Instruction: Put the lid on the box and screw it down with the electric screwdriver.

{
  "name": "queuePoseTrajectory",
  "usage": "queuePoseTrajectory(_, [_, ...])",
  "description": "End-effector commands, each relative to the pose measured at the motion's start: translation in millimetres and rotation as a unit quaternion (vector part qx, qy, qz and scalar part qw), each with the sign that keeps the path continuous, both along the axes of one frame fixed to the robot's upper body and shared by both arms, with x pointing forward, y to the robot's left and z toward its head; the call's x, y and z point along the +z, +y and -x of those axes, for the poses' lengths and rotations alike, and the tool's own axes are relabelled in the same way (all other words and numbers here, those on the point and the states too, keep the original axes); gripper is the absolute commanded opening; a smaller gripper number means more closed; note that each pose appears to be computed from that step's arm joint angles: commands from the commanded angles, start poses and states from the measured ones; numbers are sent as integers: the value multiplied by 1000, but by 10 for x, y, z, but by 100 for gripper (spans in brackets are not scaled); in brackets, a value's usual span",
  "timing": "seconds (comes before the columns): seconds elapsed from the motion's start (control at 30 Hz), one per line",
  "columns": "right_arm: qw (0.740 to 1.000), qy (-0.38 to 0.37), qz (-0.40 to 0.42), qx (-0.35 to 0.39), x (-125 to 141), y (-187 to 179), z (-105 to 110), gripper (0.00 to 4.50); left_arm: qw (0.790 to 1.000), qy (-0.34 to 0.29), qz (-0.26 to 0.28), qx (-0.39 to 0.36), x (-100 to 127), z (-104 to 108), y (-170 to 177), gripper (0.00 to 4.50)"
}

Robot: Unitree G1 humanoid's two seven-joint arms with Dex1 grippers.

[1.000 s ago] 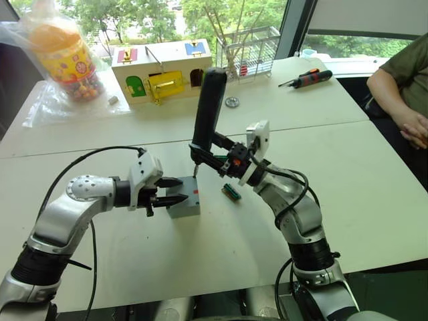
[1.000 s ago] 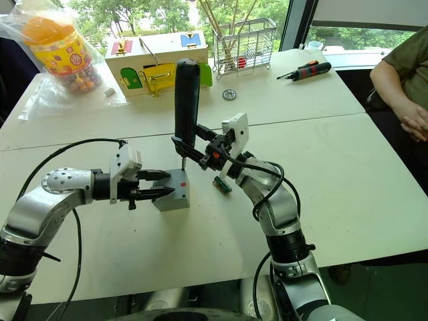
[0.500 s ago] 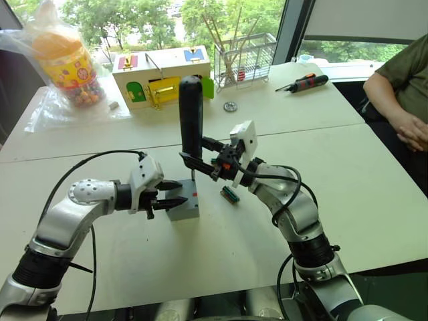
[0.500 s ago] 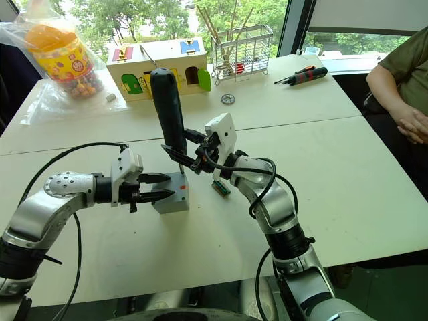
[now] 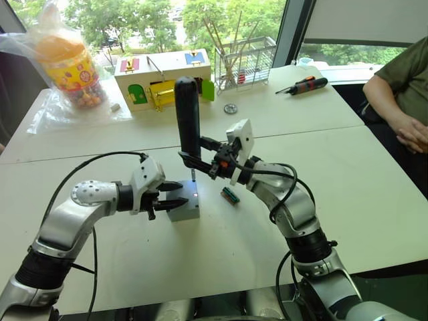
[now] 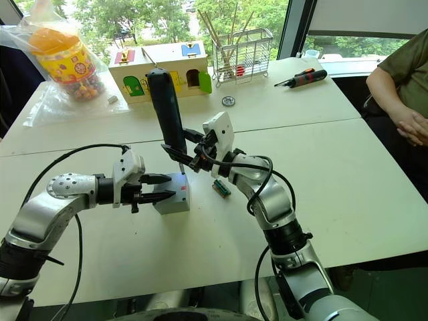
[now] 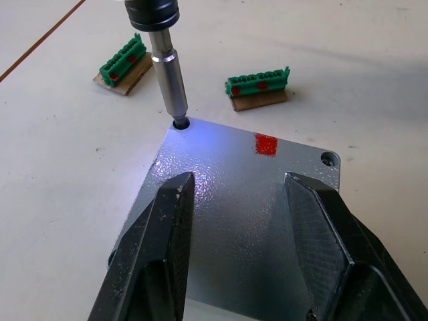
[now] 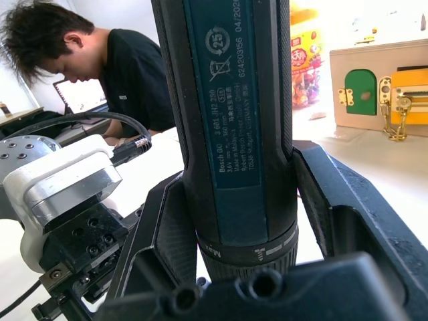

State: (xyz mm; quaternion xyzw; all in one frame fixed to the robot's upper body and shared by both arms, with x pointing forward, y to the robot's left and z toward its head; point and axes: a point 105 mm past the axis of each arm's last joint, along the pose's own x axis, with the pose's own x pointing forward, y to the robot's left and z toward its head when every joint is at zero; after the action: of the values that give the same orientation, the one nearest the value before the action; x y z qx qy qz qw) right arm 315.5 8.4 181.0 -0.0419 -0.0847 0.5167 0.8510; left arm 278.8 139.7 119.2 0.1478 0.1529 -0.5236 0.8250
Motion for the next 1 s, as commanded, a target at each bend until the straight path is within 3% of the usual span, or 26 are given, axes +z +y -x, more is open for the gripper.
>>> queuePoseTrajectory(0.03, [996, 74, 49, -2, -431, 23, -12, 187, 999, 33, -17, 5, -170, 42, 37, 215])
queuePoseTrajectory(0.67, [998, 59, 35, -14, -312, -43, -26, 187, 999, 30, -15, -1, -166, 20, -5, 215])
queuePoseTrajectory(0.83, [999, 35, -19, -12, 137, -171, -43, 187, 999, 32, 12, 8, -125, -3, -32, 215])
queuePoseTrajectory(1.0, [997, 0, -80, -17, 860, -421, -78, 187, 999, 35, 37, 18, -60, -18, -12, 215])
